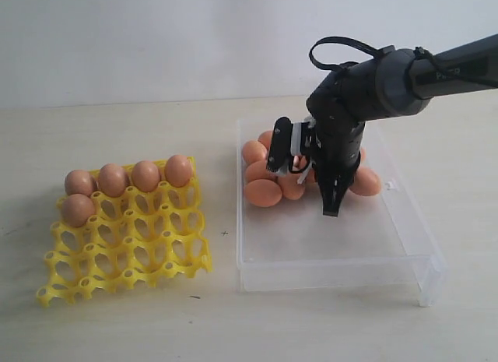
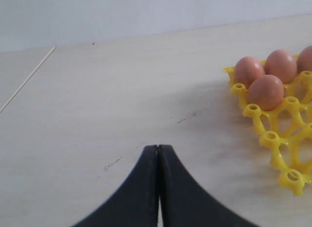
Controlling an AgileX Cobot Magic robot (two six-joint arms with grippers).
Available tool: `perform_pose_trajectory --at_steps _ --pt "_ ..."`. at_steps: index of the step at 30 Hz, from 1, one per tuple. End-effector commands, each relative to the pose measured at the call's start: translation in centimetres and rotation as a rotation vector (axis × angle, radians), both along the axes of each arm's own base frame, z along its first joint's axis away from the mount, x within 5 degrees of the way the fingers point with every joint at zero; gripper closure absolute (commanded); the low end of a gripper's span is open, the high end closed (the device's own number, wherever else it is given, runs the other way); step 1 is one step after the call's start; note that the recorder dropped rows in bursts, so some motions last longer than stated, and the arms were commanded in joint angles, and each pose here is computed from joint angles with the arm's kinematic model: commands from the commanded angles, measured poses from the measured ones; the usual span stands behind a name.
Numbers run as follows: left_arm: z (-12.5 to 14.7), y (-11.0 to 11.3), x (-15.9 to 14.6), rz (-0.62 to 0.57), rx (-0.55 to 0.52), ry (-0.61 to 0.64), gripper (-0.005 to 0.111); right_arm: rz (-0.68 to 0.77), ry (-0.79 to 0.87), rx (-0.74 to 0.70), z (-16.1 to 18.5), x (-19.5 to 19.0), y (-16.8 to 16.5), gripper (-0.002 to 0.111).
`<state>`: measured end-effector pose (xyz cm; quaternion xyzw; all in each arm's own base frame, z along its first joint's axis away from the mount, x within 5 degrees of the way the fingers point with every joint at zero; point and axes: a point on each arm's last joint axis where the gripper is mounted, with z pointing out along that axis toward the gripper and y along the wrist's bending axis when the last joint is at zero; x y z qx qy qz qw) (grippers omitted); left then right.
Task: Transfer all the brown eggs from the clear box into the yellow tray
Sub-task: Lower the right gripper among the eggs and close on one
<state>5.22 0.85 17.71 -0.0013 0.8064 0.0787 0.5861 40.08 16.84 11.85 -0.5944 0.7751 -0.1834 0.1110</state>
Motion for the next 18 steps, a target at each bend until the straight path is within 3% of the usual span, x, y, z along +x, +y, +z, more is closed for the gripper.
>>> perform_pose_trajectory --at_steps 1,7,13,15,18 --pt "0.2 0.0 0.0 -0.006 -0.002 -0.018 0.107 -0.051 -0.037 0.031 1.4 0.2 -0.3 0.108" --pt "0.2 0.0 0.0 -0.006 -0.002 -0.018 0.107 -0.103 -0.065 0.078 3.1 0.0 -0.3 0.103" --pt "0.2 0.0 0.0 -0.006 -0.002 -0.018 0.107 -0.401 -0.109 0.257 5.4 -0.5 -0.2 0.068" --pt "0.2 0.0 0.0 -0.006 -0.002 -0.018 0.107 -0.438 -0.099 0.256 6.0 -0.9 -0.5 0.056" --pt "0.2 0.0 0.0 -0.006 -0.002 -0.018 0.107 -0.43 -0.058 0.227 6.7 -1.5 -0.7 0.05"
